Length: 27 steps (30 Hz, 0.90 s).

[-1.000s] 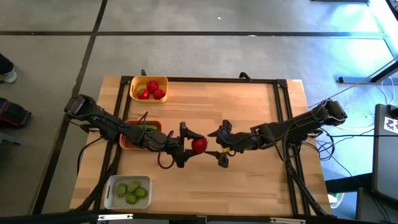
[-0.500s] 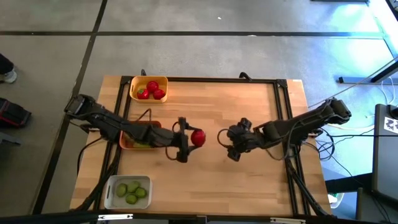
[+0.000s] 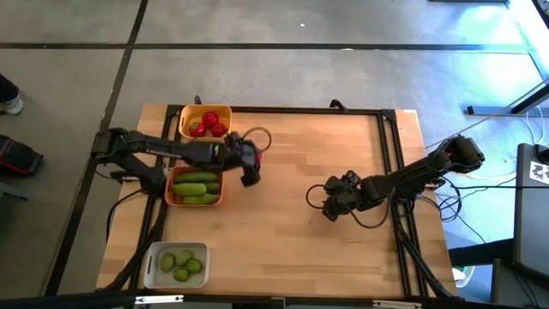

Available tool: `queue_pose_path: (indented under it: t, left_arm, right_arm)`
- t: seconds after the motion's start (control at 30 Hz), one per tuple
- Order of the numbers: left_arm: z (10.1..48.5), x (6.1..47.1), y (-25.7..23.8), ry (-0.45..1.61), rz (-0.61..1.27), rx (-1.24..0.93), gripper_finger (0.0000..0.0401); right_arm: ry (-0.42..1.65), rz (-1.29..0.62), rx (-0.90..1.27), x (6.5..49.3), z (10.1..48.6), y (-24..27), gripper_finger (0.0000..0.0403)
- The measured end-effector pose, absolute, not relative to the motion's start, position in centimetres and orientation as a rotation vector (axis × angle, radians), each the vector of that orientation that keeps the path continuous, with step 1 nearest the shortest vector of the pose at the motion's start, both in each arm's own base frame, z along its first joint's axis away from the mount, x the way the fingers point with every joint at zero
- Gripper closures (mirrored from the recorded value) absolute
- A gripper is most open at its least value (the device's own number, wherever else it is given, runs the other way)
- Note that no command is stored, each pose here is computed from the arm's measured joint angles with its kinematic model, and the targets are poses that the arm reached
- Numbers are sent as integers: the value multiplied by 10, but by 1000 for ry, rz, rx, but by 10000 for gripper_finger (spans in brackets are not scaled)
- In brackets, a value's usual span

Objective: Sort produce into baskets
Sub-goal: Put the tomato into the yellow bin

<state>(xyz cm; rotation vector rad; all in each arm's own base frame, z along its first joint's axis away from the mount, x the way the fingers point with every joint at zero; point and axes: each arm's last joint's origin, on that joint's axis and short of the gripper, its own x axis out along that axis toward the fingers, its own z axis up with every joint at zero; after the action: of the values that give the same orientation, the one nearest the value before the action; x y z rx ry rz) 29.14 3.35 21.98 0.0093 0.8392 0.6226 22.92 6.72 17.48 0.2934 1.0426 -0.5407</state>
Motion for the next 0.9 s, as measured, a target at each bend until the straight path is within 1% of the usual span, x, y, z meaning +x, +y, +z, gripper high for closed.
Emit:
queue_pose_path:
  t: [0.2, 0.4, 0.53, 0.67, 0.77, 0.9]
  left_arm:
    - [251, 283, 81, 933, 774, -47, 96]
    - [267, 262, 139, 948, 947, -121, 95]
    - [263, 240, 178, 955, 1023, -237, 95]
    - [251, 220, 206, 979, 1091, -323, 95]
    - [239, 212, 219, 1011, 1089, -383, 95]
    - [220, 210, 229, 1063, 1084, -421, 95]
  right_arm:
    - [1038, -559, 332, 221, 157, 65, 58]
    - [996, -538, 356, 220, 148, 64, 58]
    - [991, -544, 349, 217, 144, 63, 58]
    - [987, -546, 347, 216, 141, 62, 58]
    - [980, -557, 337, 215, 140, 62, 58]
    - [977, -561, 330, 215, 141, 62, 58]
